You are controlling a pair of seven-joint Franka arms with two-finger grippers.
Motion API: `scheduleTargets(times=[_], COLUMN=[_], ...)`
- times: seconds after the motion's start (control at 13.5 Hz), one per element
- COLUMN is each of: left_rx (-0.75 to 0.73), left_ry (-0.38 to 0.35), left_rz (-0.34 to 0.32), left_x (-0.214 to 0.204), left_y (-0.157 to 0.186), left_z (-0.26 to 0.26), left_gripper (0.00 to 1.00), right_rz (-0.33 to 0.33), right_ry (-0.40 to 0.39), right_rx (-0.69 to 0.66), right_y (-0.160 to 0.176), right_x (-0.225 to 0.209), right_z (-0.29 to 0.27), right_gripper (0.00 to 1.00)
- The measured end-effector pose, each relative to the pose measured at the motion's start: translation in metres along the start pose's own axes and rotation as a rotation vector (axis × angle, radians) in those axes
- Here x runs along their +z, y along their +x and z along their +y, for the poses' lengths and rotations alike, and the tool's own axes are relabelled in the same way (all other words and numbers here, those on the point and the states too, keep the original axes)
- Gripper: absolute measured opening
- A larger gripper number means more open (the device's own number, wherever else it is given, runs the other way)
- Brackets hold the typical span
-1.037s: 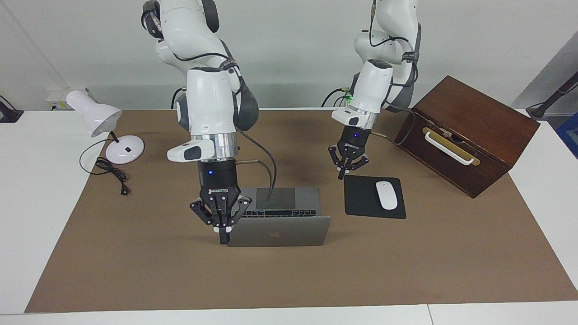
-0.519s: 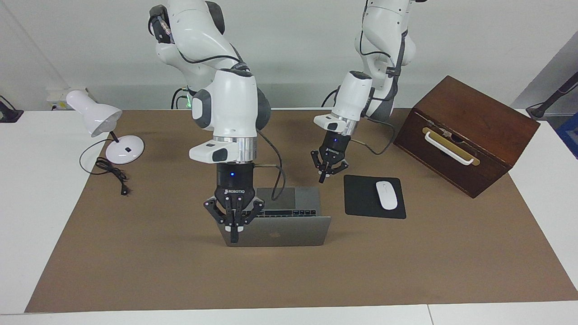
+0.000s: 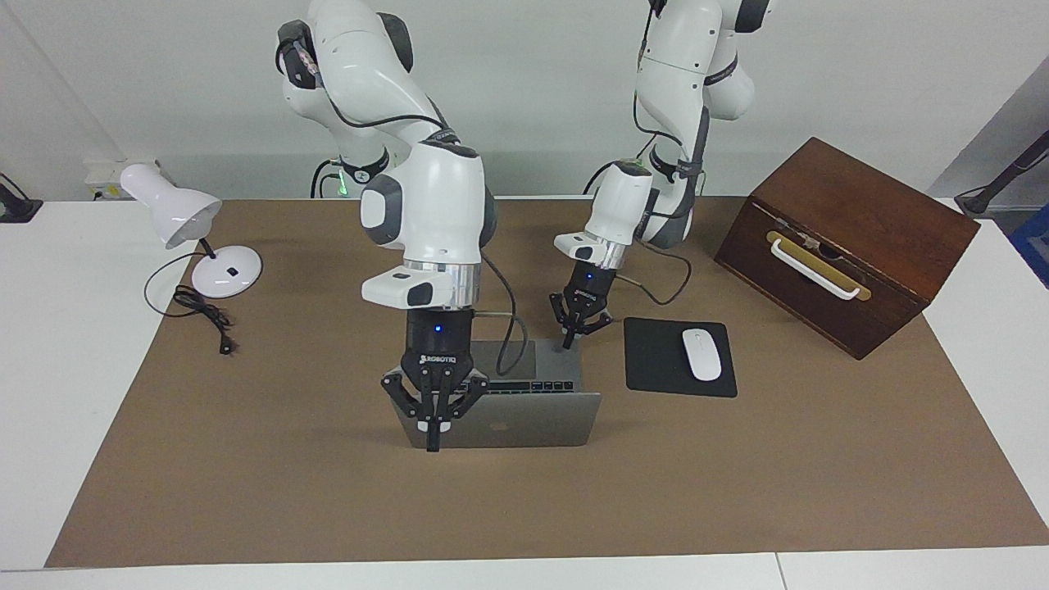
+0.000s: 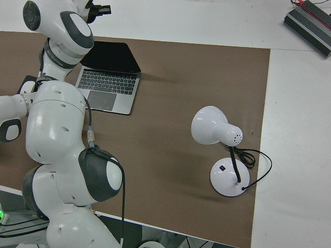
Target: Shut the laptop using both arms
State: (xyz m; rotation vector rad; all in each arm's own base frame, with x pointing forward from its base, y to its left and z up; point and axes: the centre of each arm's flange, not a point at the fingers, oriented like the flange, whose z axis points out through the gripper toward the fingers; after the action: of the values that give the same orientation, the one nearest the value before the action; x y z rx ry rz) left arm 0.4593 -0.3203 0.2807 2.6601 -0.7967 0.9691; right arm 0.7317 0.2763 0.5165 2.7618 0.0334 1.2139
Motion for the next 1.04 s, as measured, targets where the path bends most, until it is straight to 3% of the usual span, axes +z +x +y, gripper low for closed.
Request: scheduleTargets(times=[0.3,1.04], left_rx=[0.030,0.091], left_ry=[0.000,0.000], left_rz=[-0.003,-0.012], left_x=[0.001,0.006], left_y=[-0.001,-0.006], left_z=[0.000,0.000], left_gripper=[0.01,0.01], right_rz=[0.007,-0.093], right_ry=[0.004,0.029], right_rx=[0.068,0.136], right_y=[0.003,-0.018], right_x=[0.003,0.003], right_z=[-0.008,-0.043], right_gripper=[0.01,0.01])
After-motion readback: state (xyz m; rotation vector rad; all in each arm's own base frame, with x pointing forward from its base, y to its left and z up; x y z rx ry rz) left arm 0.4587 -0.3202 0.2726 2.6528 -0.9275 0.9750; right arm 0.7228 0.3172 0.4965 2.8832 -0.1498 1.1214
